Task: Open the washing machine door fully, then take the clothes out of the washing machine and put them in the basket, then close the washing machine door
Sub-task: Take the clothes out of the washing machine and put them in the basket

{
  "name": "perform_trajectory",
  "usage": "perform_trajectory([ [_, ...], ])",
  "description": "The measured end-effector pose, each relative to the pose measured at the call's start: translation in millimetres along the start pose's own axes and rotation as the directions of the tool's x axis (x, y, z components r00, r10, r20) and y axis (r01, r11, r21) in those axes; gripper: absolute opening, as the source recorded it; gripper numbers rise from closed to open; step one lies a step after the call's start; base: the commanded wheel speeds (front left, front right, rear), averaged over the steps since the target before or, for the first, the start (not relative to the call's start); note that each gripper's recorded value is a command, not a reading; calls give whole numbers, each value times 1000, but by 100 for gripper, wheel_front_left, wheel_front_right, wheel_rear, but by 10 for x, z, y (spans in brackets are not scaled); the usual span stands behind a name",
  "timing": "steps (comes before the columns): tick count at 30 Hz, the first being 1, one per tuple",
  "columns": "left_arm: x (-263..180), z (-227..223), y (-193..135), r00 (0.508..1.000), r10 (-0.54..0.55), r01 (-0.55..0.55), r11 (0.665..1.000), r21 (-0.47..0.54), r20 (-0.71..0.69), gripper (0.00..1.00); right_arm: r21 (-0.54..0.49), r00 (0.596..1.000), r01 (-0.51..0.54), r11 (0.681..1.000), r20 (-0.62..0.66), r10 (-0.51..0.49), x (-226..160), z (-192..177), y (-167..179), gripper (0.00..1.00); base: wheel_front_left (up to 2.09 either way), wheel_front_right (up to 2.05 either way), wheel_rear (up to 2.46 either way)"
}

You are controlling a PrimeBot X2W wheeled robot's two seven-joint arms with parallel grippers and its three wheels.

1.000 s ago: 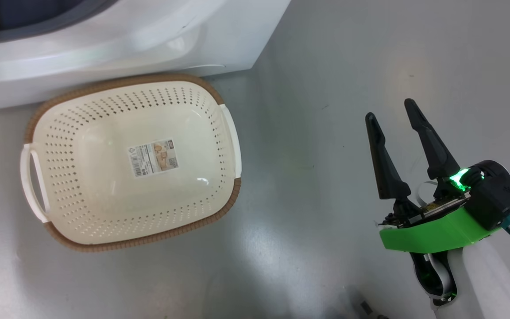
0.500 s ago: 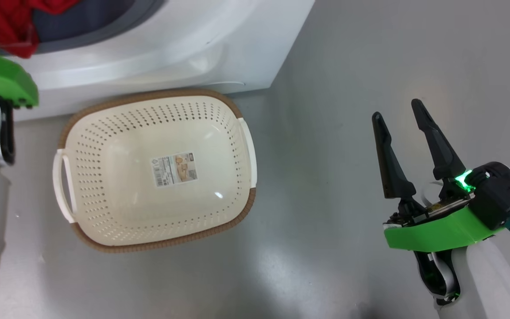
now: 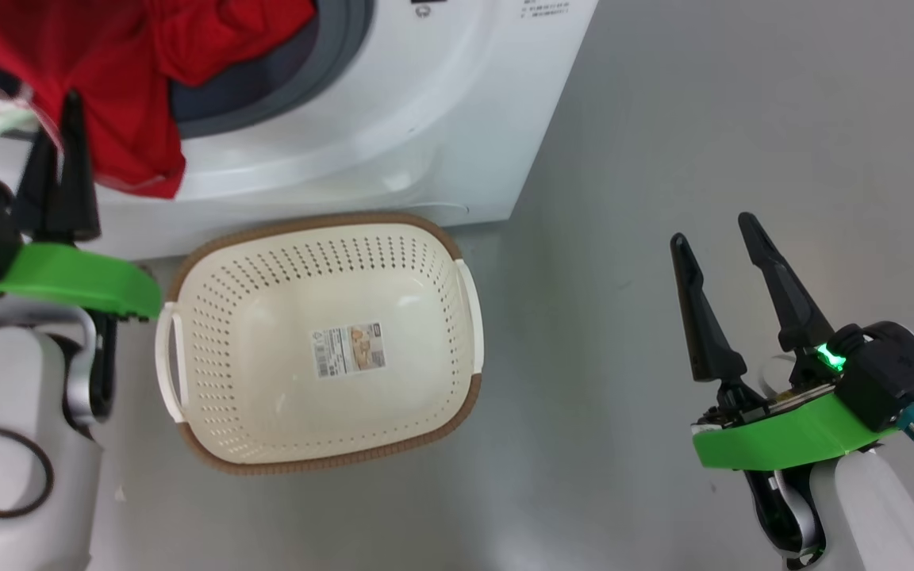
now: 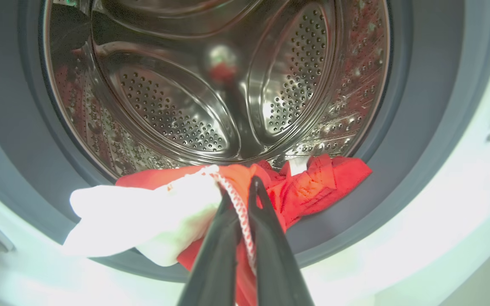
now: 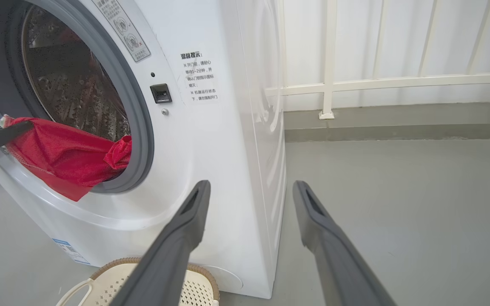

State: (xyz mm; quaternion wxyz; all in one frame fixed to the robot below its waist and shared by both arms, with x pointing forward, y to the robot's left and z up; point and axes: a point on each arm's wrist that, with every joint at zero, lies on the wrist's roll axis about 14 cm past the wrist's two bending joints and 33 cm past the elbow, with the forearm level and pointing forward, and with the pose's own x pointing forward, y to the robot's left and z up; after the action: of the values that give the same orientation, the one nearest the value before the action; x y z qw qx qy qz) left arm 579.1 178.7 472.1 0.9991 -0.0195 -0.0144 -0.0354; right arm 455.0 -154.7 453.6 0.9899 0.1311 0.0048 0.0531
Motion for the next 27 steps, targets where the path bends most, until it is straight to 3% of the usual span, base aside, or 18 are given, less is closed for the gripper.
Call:
perform_trajectory([
  [16, -552, 554, -117, 990, -13, 21, 998, -59, 137, 0, -4, 998, -11, 1000, 62, 11, -229, 312, 100, 100, 0, 0, 0],
  [27, -915, 685, -169, 985, -10, 24, 996, -82, 175, 0, -6, 996, -15, 1000, 92, 16, -311, 441, 135, 100, 0, 0, 0],
])
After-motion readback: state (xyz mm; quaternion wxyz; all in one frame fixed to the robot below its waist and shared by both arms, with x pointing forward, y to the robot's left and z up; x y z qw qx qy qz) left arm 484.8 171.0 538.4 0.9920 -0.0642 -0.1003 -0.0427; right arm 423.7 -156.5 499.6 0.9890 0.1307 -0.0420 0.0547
